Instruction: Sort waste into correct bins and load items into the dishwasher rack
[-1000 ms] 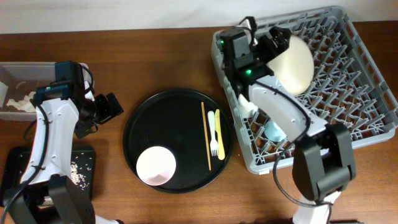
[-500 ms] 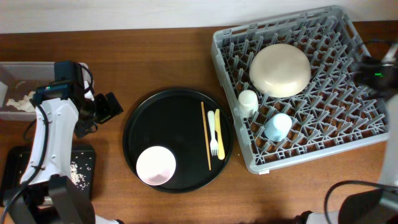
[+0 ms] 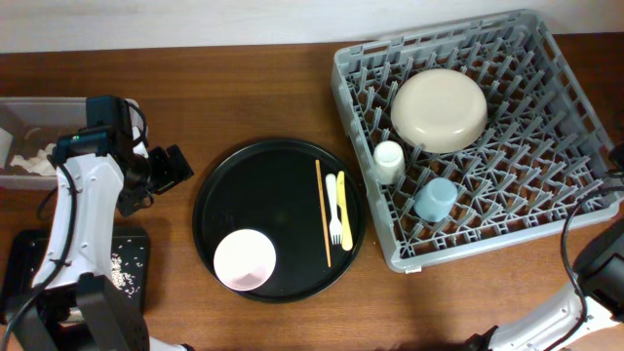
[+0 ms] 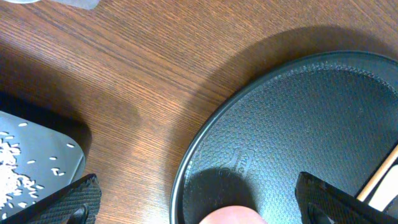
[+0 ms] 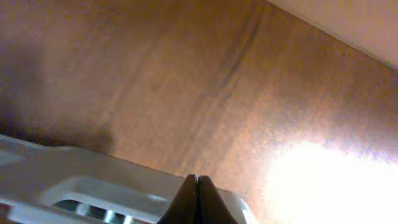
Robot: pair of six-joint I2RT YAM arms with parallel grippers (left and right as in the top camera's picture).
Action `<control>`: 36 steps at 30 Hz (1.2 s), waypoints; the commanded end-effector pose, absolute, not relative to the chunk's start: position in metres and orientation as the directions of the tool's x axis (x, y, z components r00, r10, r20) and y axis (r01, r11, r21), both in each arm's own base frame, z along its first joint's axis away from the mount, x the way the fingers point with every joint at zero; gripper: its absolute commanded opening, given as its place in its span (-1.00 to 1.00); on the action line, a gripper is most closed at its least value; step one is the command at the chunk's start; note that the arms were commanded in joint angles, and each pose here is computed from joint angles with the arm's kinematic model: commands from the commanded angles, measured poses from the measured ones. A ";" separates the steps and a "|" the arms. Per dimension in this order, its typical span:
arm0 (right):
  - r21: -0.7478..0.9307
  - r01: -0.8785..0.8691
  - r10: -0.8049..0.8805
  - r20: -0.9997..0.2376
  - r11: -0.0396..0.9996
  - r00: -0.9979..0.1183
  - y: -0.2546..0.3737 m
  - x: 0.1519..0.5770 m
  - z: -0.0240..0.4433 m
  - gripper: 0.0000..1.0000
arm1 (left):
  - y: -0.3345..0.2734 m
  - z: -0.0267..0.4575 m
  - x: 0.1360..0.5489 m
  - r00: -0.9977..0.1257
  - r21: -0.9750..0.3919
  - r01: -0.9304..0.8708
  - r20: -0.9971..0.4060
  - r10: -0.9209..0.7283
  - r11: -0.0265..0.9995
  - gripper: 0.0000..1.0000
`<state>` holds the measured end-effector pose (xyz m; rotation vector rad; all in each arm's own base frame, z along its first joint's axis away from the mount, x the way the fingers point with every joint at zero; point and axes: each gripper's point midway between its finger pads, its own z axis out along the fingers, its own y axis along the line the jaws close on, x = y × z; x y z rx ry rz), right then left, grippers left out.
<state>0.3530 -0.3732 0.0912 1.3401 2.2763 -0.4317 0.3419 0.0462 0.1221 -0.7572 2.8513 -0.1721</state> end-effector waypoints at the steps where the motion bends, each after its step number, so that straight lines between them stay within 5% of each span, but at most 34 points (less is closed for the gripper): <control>1: -0.061 0.924 0.826 -0.430 0.378 -0.366 -0.367 0.320 0.071 -0.92 | 0.046 0.128 0.344 -0.849 -0.171 -0.478 -0.163 -0.503 0.861 0.99; 7: -0.094 0.931 0.862 -0.354 0.354 -0.363 -0.358 0.291 0.074 -0.92 | 0.046 0.128 0.344 -0.849 -0.171 -0.478 -0.163 -0.503 0.861 0.99; 11: 0.022 0.944 0.798 -0.542 0.329 -0.265 -0.374 0.296 0.171 -0.92 | 0.046 0.128 0.344 -0.849 -0.171 -0.478 -0.163 -0.503 0.861 0.99; 13: 0.321 0.784 0.772 -0.564 0.531 -0.292 -0.319 0.349 0.237 -0.92 | 0.046 0.128 0.344 -0.849 -0.171 -0.478 -0.163 -0.503 0.862 0.99; 14: 0.374 0.630 0.696 -0.599 0.681 -0.396 -0.273 0.374 0.263 -0.92 | 0.046 0.128 0.344 -0.849 -0.171 -0.478 -0.163 -0.503 0.861 0.99; 17: 0.301 0.148 0.320 -0.678 0.942 -0.662 -0.110 0.414 0.298 -0.92 | 0.046 0.128 0.344 -0.849 -0.171 -0.478 -0.163 -0.503 0.861 0.99; 19: 0.208 -0.189 0.003 -0.679 0.960 -0.734 0.005 0.426 0.286 -0.82 | 0.046 0.128 0.344 -0.849 -0.171 -0.478 -0.163 -0.503 0.862 0.99; 21: 0.103 -0.370 -0.226 -0.633 0.923 -0.741 0.110 0.440 0.246 -0.49 | 0.046 0.128 0.344 -0.849 -0.171 -0.478 -0.163 -0.503 0.861 0.99; 24: -0.024 -0.455 -0.383 -0.581 0.890 -0.718 0.182 0.459 0.186 -0.11 | 0.046 0.128 0.344 -0.849 -0.171 -0.478 -0.163 -0.503 0.861 0.99; 28: -0.110 -0.385 -0.384 -0.513 0.916 -0.768 0.184 0.486 0.118 0.03 | 0.046 0.128 0.344 -0.849 -0.171 -0.478 -0.162 -0.503 0.861 0.99; 32: -0.137 -0.325 -0.350 -0.477 0.936 -0.806 0.175 0.491 0.091 -0.07 | 0.046 0.128 0.343 -0.849 -0.170 -0.478 -0.161 -0.503 0.861 0.99; 36: -0.108 -0.237 -0.260 -0.484 0.965 -0.835 0.161 0.495 0.091 -0.83 | 0.046 0.128 0.343 -0.849 -0.170 -0.478 -0.161 -0.503 0.861 0.99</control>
